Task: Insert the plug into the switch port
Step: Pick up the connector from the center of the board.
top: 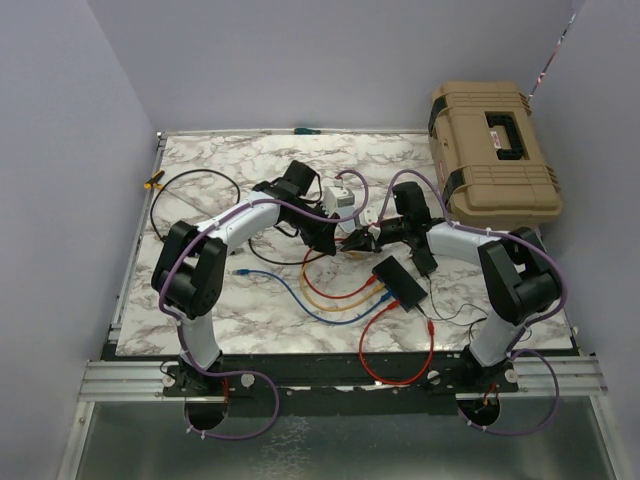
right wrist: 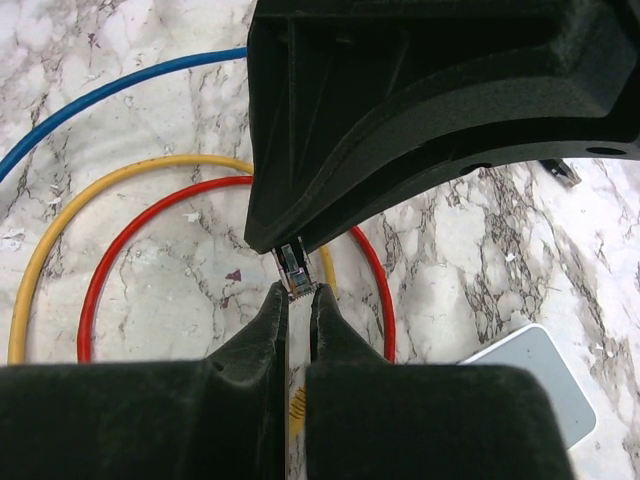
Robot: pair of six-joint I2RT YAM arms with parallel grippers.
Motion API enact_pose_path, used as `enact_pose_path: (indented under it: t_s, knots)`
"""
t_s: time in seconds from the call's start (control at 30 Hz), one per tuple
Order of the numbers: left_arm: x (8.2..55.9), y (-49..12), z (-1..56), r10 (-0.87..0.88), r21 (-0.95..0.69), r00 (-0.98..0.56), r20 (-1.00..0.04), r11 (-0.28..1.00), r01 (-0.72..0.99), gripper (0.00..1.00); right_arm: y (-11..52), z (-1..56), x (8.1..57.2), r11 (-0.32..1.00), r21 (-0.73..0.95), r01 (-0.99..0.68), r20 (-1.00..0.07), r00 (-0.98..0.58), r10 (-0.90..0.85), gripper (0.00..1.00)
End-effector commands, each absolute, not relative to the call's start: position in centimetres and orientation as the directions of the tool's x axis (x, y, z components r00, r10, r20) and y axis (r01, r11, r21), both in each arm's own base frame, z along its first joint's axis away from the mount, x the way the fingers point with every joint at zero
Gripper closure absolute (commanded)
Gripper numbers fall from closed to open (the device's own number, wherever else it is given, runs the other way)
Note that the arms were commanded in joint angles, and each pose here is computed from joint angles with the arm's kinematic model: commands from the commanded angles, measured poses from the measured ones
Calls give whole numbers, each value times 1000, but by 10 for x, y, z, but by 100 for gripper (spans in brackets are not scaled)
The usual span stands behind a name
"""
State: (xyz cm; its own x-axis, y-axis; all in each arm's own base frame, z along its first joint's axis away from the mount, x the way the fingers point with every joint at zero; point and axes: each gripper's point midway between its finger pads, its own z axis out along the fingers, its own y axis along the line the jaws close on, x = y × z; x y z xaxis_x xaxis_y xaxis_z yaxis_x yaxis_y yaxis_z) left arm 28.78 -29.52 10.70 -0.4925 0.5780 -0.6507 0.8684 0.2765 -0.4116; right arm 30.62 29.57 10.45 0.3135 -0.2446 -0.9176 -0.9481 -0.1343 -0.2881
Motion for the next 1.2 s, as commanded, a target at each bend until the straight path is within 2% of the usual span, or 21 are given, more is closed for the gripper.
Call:
enact_pose_path:
  t_s: [0.0,0.07,0.2,0.27,0.93,1.03,1.17]
  knots:
    - [285,-296,104,594,-420,-485,-642,256,870,92,301,114,307,-158,-322,-933,-912,351,-214,99]
    - [283,-297,103,592,-430,-486,-643,246,869,100,301,115,309,-147,-338,-930,-908,363,-210,88]
    - [281,-297,100,602,-440,-488,-632,239,865,100,300,118,310,-126,-369,-921,-897,388,-212,68]
    - [280,-296,101,602,-442,-486,-633,235,866,100,301,119,311,-121,-383,-916,-889,401,-219,64]
    - [279,-299,101,606,-459,-486,-630,215,862,100,315,106,302,-188,-371,-909,-867,412,-279,65]
    - [278,-299,99,608,-461,-487,-627,214,861,100,316,104,301,-195,-363,-911,-867,407,-289,70]
    - [279,-298,101,609,-454,-480,-632,212,866,100,314,98,302,-191,-351,-917,-861,396,-318,85]
